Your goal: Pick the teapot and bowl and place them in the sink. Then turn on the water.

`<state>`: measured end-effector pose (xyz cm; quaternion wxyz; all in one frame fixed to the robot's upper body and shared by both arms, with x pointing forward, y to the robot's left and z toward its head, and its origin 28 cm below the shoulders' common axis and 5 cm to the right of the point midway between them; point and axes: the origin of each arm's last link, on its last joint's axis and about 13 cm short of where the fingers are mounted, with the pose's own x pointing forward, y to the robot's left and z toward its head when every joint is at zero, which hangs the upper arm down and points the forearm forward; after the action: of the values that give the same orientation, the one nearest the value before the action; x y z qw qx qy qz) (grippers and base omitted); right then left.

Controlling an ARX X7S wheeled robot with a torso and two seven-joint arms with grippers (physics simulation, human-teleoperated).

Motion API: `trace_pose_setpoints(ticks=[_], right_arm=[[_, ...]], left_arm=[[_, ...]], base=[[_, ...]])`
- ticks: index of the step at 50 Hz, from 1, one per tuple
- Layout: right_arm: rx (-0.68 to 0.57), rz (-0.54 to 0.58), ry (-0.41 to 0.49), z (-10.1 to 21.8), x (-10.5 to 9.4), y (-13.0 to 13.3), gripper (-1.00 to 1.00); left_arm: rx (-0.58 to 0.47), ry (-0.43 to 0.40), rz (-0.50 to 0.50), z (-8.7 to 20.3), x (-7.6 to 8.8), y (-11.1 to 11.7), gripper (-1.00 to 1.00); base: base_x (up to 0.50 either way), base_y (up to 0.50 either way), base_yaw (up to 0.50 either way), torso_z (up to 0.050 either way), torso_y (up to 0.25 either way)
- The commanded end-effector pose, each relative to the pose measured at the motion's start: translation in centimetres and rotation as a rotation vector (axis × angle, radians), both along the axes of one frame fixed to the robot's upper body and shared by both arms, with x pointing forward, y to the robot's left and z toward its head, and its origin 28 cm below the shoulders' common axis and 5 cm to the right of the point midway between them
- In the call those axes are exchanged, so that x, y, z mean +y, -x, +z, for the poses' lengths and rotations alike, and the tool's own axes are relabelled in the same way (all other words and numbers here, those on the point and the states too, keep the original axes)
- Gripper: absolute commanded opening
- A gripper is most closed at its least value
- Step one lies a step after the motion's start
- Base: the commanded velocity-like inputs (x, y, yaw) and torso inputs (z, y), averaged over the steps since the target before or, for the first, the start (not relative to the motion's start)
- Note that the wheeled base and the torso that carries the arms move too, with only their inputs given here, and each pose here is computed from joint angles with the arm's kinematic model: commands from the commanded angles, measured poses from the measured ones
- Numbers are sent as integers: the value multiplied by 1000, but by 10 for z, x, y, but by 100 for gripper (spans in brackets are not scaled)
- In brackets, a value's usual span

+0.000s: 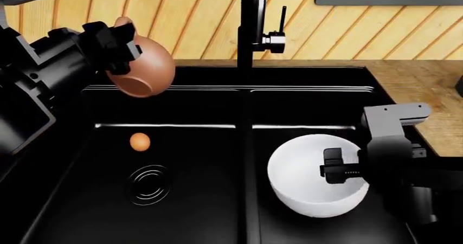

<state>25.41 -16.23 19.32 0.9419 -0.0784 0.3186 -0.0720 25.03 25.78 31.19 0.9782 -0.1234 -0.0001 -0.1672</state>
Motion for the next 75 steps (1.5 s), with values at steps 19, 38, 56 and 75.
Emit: trace_pose_setpoints(ticks=[19, 38, 56, 75], right_arm=[[-145, 61, 163, 34, 3, 8, 100], [-400, 28, -6, 101, -10, 60, 100], [-612, -61, -77, 150, -30, 101, 100], [-606, -65, -94, 143, -35, 107, 100]], left_arm=[[-31, 10, 4, 6, 0, 1, -100], [2, -19, -44, -17, -11, 1, -100], [24, -199, -153, -50, -34, -6, -100], [174, -365, -187, -93, -47, -10, -100]], base=[[0, 0, 0, 0, 1], [0, 0, 0, 1, 1], [0, 0, 0, 0, 1], [0, 0, 0, 1, 1]])
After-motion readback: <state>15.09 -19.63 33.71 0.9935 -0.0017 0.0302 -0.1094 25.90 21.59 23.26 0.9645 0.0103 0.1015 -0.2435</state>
